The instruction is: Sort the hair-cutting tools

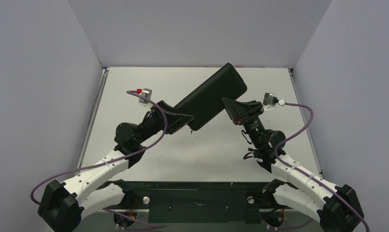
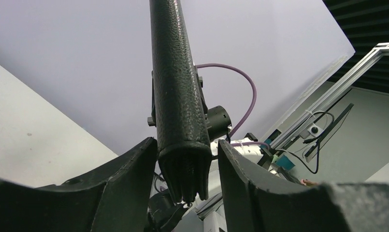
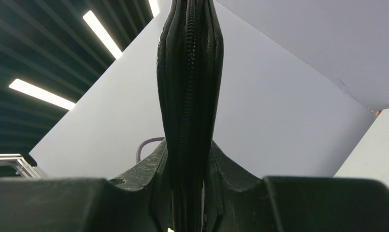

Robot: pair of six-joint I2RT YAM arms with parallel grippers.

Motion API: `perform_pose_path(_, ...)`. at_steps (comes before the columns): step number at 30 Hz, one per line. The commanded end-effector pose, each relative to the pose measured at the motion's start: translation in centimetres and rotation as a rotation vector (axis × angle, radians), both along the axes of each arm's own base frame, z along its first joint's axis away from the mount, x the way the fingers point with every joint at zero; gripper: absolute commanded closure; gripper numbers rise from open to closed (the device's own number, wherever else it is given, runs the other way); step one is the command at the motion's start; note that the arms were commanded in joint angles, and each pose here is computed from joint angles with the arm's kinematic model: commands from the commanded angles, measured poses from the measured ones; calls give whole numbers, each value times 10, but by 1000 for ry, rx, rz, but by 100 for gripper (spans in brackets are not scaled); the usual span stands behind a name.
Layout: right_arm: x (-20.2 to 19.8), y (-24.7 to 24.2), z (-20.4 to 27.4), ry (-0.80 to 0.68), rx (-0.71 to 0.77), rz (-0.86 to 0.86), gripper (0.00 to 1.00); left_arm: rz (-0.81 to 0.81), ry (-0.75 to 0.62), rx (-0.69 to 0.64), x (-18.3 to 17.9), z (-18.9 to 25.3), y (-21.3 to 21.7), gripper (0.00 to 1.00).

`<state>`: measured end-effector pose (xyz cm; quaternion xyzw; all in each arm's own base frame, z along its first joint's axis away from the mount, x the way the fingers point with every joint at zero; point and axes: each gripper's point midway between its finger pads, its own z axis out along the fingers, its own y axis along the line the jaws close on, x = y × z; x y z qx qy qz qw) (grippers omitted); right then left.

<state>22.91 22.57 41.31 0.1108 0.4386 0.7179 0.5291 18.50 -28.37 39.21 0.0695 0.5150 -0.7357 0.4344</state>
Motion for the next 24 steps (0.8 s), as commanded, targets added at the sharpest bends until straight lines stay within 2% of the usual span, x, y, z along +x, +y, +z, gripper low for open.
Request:
perform_pose_path(1, -21, -15, 48, -135, 111, -4, 100, 3, -86, -44, -11, 31, 6, 52)
perform_pose_path(3, -21, -14, 46, -132, 105, -4, 100, 5, -83, -40, -11, 30, 6, 53)
perform_pose_path(5, -20, -13, 45, -130, 101, -3, 100, 4, -87, -41, -12, 31, 7, 61)
perform_pose_path(12, -17, -8, 40, -121, 60, -9, 100, -1, -93, -43, -13, 31, 7, 100)
perform_pose_path(14, -15, -5, 37, -119, 21, -14, 99, 4, -99, -51, -14, 34, 9, 100)
perform_pose_path(15, -14, -1, 31, -111, -25, -15, 86, 7, -100, -53, -14, 35, 9, 100)
perform_pose_path(16, -14, 1, 34, -115, -45, -19, 79, 24, -104, -61, -13, 38, 12, 100)
perform_pose_path(17, -10, 5, 24, -92, -115, -28, 65, 38, -95, -56, -11, 37, 13, 100)
perform_pose_path(18, -11, 6, 29, -97, -141, -35, 60, 76, -100, -68, -9, 40, 18, 100)
perform_pose_path(19, -5, 9, 14, -60, -231, -59, 50, 98, -88, -61, -6, 39, 20, 100)
perform_pose_path(20, -6, 8, 19, -61, -260, -70, 47, 145, -98, -74, -4, 45, 27, 100)
perform_pose_path(21, -3, 10, 5, -37, -348, -90, 43, 188, -80, -75, 3, 45, 31, 100)
perform_pose_path(24, -5, 3, -3, -14, -470, -138, 39, 277, -105, -98, 4, 58, 46, 100)
